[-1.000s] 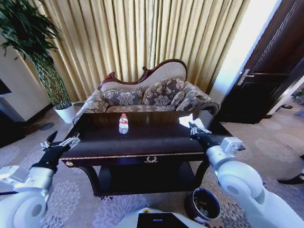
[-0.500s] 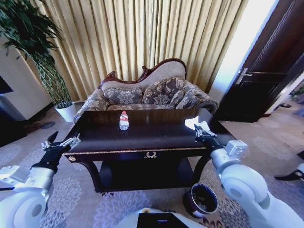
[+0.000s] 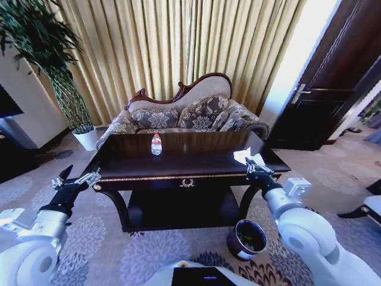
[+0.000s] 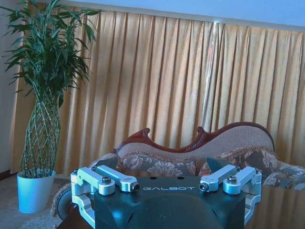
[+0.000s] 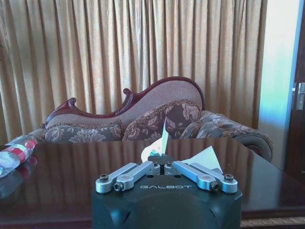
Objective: Move to the front of the table and place the trash on the table into the trash bin.
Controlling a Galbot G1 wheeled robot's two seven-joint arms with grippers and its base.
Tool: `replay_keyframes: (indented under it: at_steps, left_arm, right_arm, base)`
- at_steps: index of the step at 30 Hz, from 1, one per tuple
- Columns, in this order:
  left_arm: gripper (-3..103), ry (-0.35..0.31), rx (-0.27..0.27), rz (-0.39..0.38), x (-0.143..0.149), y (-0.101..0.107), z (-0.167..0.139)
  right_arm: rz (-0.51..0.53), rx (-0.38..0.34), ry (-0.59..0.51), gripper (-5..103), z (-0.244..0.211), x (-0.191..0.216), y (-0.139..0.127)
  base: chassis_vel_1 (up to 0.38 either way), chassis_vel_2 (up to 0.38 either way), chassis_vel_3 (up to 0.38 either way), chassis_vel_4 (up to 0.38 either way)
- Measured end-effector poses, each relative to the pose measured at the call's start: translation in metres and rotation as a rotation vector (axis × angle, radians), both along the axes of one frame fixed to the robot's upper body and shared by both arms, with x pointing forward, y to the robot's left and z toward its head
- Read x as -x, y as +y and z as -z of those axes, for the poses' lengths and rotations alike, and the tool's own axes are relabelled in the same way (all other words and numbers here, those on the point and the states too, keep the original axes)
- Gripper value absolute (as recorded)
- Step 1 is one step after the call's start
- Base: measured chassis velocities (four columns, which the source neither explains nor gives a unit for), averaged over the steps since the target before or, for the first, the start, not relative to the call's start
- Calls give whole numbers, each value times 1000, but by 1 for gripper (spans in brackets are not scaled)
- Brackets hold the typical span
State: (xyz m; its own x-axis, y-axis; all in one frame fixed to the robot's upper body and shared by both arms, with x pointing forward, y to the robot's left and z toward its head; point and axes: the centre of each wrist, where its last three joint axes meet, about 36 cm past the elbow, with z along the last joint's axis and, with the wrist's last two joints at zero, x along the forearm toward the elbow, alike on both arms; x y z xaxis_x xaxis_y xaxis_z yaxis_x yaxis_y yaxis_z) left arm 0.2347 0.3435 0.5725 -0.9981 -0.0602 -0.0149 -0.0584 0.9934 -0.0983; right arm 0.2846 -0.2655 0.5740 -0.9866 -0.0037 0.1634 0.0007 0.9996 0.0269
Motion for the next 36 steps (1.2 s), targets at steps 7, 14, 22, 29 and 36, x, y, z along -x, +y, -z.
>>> replay_keyframes:
  at_steps: [7, 14, 22, 29, 36]
  left_arm:
    - [100, -3, 0, 0, 0, 0, 0]
    - [100, -8, -1, -4, 1, 1, -1]
    - [100, -21, 1, -23, 4, 8, -5]
    - [100, -21, 1, -21, 5, 10, -6]
    - [100, -21, 3, -7, 5, 9, -5]
  right_arm:
    - [0, 1, 1, 0, 7, 3, 4]
    - [51, 10, 124, 0, 48, -8, -5]
    - [211, 67, 396, 0, 160, -42, -40]
    - [350, 137, 528, 0, 252, -68, -85]
    - [453, 210, 614, 0, 318, -72, -125]
  base:
    - [138, -129, -133, 115]
    - [35, -45, -44, 28]
    - [0, 0, 0, 0]
    - [0, 0, 0, 0]
    - [0, 0, 0, 0]
